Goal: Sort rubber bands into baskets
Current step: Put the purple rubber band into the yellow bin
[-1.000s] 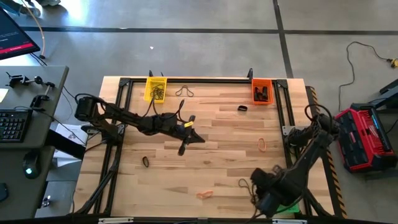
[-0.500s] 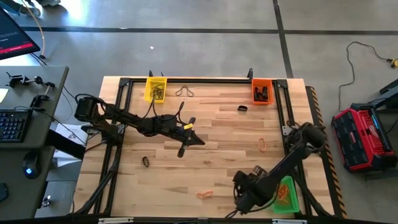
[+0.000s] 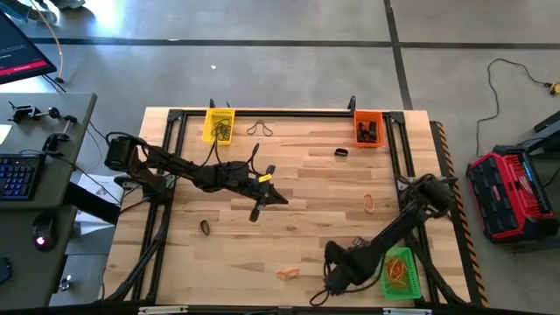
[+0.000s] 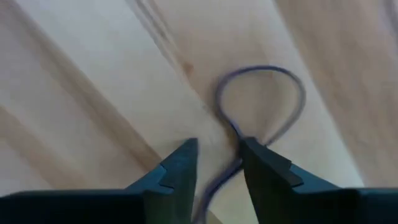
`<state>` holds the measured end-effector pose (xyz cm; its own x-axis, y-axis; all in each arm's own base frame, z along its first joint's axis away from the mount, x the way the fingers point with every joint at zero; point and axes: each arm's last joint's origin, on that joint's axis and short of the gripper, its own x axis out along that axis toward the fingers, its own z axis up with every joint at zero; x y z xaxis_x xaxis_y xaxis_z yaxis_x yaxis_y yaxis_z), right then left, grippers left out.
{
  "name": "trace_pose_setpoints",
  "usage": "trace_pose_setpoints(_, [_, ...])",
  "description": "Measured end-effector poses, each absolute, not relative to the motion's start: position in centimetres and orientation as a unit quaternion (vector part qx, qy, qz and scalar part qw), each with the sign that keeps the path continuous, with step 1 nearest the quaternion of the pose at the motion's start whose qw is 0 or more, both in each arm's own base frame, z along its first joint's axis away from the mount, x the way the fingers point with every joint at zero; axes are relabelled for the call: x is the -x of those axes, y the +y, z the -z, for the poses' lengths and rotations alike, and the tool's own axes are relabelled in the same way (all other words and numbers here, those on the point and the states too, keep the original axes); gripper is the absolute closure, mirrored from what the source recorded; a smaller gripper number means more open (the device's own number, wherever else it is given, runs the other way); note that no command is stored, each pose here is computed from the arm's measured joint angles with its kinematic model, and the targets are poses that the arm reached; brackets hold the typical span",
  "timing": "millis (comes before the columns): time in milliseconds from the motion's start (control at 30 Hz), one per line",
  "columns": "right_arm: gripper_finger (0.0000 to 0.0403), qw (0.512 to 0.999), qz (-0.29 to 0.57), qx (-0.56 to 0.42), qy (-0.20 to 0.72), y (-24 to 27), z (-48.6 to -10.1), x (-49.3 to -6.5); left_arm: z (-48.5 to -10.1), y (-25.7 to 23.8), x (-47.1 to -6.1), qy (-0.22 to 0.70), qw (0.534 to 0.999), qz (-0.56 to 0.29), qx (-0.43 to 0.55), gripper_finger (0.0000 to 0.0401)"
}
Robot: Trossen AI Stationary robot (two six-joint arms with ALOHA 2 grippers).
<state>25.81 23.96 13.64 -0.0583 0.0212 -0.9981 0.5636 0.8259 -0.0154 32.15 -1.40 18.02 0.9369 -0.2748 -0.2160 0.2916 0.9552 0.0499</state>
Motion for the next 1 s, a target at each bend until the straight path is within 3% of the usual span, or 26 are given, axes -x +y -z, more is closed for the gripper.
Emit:
trace_pose_setpoints(333, [0.0396, 0.686, 0.157, -0.181, 0.687, 23.6, -14.2, -25.4, -16.9, -1.2, -30.9, 0.092, 0.986, 0.139, -0.027, 0.0401])
trace_pose_setpoints(767, [0.0402, 0.769, 0.186, -0.118, 0.601, 19.8, -19.7, -25.4, -15.6, -1.0, -29.3, 0.087, 0.987, 0.133, 0.010, 0.0401])
trace_pose_setpoints(1000, [0.0396, 0.729, 0.199, -0.224, 0.615, 19.9, -19.7, -25.9, -15.5, -1.4, -29.3, 0.092, 0.986, 0.140, 0.010, 0.0401])
